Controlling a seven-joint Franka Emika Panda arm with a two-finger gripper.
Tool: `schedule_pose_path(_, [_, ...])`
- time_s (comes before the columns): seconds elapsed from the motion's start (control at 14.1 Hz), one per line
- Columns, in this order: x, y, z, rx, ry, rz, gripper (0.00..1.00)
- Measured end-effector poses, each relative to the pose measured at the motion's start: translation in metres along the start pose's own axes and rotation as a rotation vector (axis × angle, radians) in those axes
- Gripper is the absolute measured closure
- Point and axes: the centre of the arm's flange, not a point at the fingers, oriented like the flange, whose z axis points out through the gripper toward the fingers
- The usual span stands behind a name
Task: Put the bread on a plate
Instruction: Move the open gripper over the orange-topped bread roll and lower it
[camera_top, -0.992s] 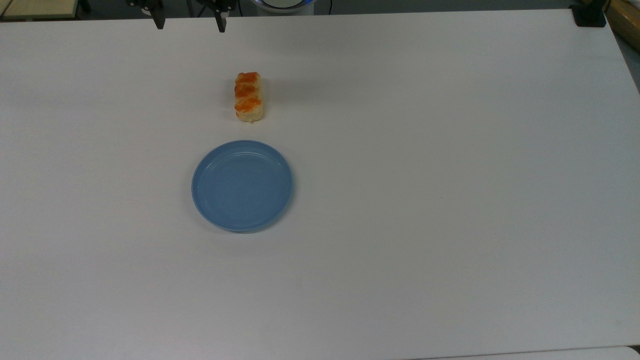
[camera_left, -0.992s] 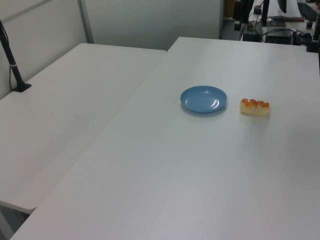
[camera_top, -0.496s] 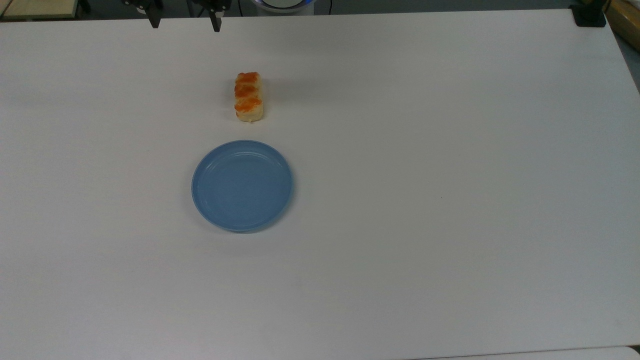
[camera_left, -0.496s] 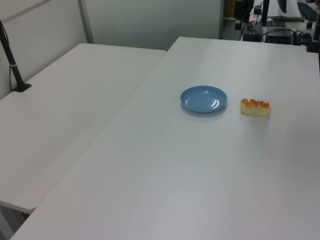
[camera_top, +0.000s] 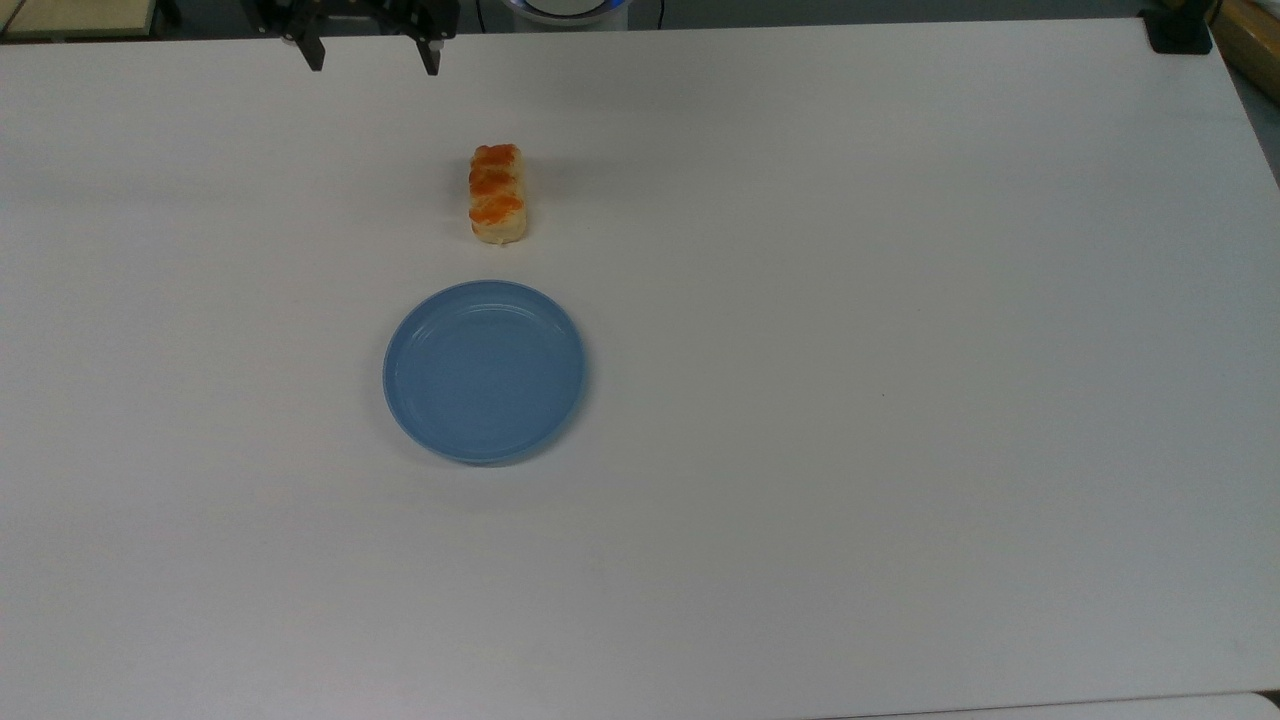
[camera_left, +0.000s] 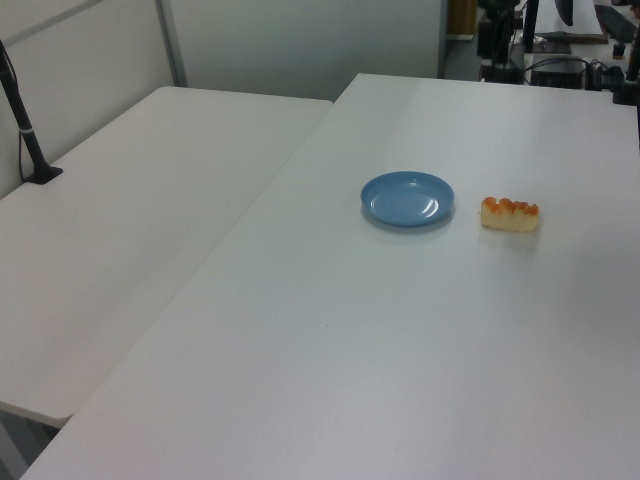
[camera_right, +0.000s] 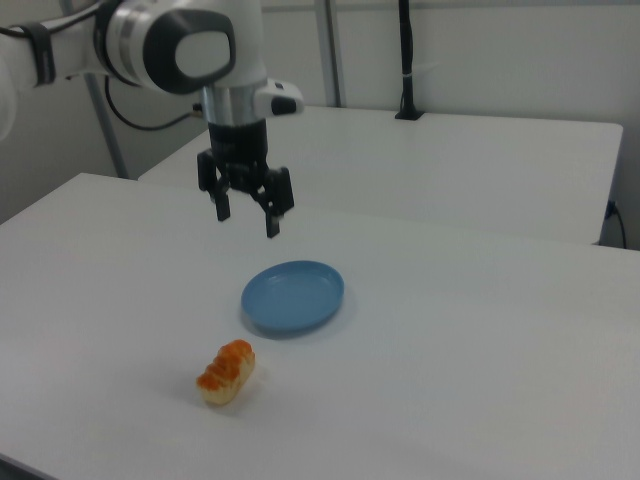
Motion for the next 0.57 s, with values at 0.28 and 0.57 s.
schedule_pose_path(0.28, [-0.014,0.002,0.037,0.008,-0.08,-0.019,0.0])
schedule_pose_path(0.57, [-0.026,-0.03,0.083,-0.022,-0.1,-0.093,0.0])
